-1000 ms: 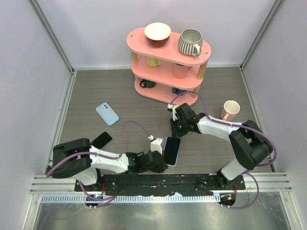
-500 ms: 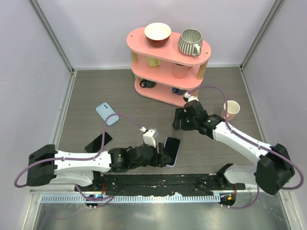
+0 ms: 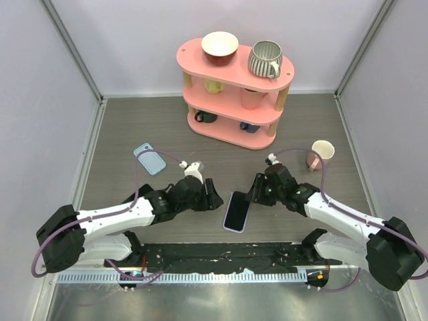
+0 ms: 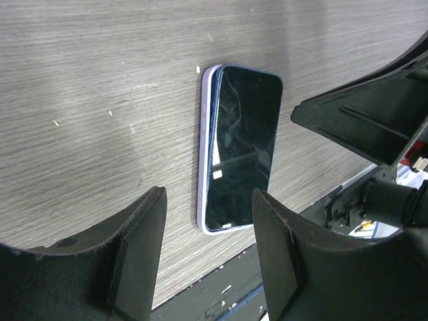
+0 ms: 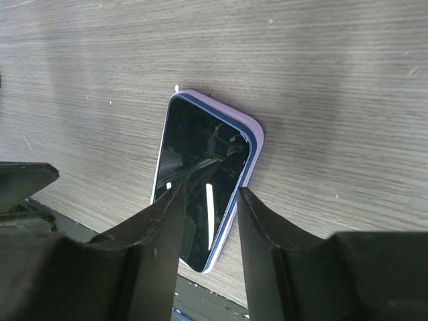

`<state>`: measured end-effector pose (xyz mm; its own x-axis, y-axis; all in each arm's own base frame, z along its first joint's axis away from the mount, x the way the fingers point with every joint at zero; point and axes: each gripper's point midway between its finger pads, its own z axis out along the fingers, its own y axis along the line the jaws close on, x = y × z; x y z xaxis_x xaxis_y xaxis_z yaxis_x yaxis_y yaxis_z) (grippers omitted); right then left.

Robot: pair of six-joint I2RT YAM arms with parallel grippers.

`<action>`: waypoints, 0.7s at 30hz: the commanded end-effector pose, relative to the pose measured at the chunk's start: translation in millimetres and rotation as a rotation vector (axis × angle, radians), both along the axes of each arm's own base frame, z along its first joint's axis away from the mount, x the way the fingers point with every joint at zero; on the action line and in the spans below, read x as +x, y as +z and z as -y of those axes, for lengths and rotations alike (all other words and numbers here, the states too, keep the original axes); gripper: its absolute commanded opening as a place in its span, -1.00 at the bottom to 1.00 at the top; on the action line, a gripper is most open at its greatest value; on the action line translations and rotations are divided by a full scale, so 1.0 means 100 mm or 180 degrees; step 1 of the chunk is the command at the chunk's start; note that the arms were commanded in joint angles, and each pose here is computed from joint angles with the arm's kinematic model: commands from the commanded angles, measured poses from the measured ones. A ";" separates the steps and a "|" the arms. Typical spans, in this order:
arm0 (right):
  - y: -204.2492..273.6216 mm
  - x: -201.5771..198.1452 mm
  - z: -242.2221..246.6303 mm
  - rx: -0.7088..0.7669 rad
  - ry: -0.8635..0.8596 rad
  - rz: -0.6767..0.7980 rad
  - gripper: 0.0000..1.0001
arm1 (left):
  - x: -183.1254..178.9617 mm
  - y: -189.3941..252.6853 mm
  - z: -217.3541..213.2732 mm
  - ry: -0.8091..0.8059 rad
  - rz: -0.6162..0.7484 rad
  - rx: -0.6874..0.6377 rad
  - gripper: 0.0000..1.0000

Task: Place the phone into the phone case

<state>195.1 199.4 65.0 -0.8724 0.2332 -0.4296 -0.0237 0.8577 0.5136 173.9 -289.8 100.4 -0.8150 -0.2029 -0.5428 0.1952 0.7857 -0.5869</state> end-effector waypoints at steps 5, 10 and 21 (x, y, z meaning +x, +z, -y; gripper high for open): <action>-0.25 -0.07 -0.17 0.0172 0.0084 -0.0091 -0.31 | -0.04 -0.09 0.11 -0.0223 -0.0086 0.0018 0.15; -0.51 -0.14 -0.18 -0.0030 0.0165 -0.0189 -0.55 | -0.04 -0.26 0.08 -0.0204 -0.0181 0.0184 0.12; -0.70 0.01 -0.17 -0.0520 0.0327 -0.0169 -0.72 | 0.02 -0.43 0.00 -0.0068 -0.0250 0.0429 0.11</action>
<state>196.8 235.4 26.5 -0.9006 0.1702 -0.3999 -0.0750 0.8455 0.5287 164.0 -288.6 53.4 -0.8738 -0.0983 -0.4762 0.1840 0.8397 -0.5109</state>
